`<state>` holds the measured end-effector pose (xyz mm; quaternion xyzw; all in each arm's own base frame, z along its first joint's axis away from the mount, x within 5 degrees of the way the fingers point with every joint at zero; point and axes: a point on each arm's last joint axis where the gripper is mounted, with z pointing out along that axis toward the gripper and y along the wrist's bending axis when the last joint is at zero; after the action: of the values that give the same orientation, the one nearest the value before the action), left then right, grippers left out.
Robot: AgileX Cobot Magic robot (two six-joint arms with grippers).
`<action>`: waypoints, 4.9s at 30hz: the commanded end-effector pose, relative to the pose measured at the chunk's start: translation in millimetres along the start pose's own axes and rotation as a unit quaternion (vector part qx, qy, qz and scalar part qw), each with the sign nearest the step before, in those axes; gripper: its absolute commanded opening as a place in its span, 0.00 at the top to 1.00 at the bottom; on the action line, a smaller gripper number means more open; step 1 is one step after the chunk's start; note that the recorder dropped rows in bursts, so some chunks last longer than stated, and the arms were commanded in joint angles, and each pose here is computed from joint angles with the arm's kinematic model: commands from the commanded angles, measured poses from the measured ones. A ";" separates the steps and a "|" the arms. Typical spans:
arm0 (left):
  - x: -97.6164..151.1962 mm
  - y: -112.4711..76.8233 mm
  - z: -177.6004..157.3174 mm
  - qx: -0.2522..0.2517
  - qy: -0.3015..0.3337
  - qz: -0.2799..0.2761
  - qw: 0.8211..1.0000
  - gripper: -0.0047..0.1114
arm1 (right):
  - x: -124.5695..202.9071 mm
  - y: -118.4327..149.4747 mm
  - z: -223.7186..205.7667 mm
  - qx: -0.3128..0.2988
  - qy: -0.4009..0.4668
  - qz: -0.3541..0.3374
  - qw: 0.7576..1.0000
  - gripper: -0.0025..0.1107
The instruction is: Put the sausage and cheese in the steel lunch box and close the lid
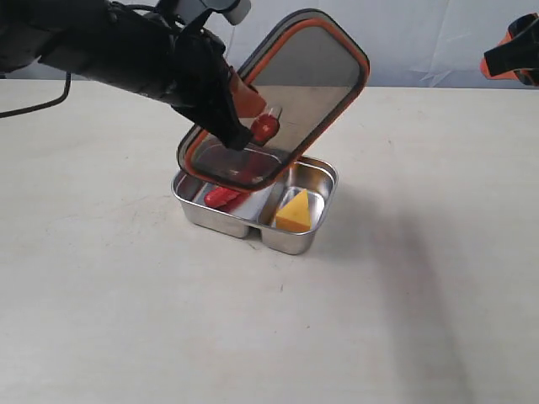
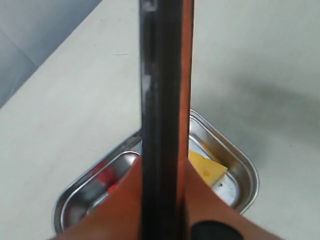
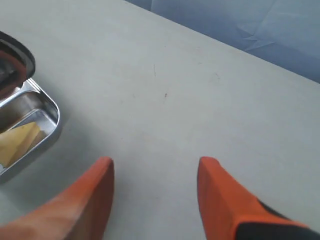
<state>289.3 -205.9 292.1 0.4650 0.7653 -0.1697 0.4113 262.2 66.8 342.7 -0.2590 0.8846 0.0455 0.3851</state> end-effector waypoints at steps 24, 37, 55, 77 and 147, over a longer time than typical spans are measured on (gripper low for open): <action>38.8 -14.8 25.5 -0.143 0.035 0.477 0.867 0.96 | -4.1 -3.3 -2.5 0.015 -0.021 0.001 1.000 0.54; 97.2 -34.0 68.0 -0.097 0.074 0.492 0.862 0.96 | -3.2 -2.7 -2.4 0.012 -0.017 0.002 1.000 0.54; 137.0 -43.2 85.6 -0.039 0.126 0.477 0.869 0.96 | -4.7 -1.9 -2.5 0.007 -0.025 0.011 1.000 0.54; 158.7 -56.9 81.4 0.054 0.206 0.334 0.918 0.83 | -4.3 1.1 -2.4 -0.010 -0.022 0.027 0.999 0.54; 107.1 -50.7 31.8 0.004 0.138 0.417 0.898 0.42 | 1.8 10.6 4.7 -0.068 0.017 0.064 0.995 0.54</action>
<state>240.2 -194.8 177.9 0.7604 0.5501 0.0808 0.3357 258.2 75.0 341.0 -0.2328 0.8946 0.1100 0.3652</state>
